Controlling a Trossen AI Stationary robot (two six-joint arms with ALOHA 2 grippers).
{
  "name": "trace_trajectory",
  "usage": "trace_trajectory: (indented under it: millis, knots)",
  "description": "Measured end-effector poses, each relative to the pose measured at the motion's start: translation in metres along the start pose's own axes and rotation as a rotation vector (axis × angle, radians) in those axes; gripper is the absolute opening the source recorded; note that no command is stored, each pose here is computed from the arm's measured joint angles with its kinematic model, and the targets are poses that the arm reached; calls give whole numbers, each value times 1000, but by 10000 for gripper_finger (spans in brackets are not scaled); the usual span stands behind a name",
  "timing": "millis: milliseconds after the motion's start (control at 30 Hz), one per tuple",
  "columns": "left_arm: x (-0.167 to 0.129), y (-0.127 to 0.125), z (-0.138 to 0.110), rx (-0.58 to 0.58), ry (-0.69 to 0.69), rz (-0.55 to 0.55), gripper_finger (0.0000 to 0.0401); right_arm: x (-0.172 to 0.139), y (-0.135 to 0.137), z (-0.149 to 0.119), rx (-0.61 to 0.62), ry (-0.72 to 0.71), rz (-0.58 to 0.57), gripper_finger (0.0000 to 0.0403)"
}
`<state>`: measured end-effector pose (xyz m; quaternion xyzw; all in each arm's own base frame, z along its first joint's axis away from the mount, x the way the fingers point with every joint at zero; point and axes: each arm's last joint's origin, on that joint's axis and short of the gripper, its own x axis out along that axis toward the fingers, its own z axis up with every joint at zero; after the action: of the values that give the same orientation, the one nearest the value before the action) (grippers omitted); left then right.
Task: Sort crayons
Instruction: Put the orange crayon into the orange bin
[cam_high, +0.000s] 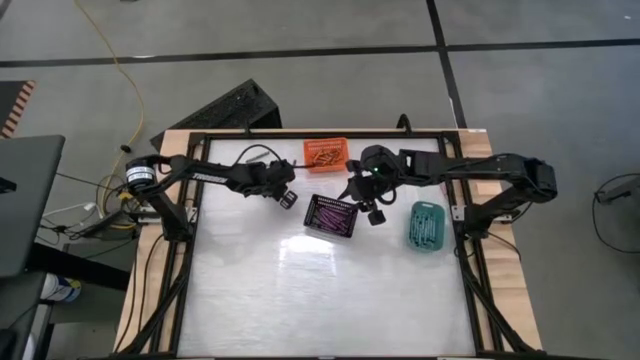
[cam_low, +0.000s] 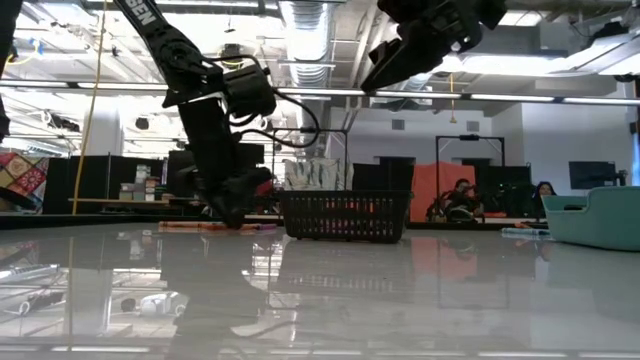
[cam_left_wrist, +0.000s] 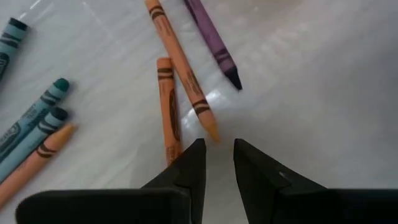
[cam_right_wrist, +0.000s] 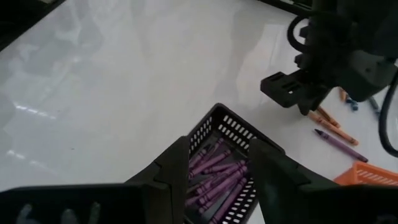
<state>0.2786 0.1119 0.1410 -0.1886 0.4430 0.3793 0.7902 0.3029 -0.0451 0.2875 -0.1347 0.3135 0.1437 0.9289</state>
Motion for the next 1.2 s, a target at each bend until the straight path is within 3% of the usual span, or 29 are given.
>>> trace_trajectory:
  millis: [333,667,1200]
  knots:
    - [-19,-12,21,102,5,48,71,0,-1,0,2,-1,2,161]
    - [-20,-1,19,123,73,152,71,0,0,-1,4,0,17,161]
    - [-15,11,24,83,133,48,71,0,1,-2,19,12,28,161]
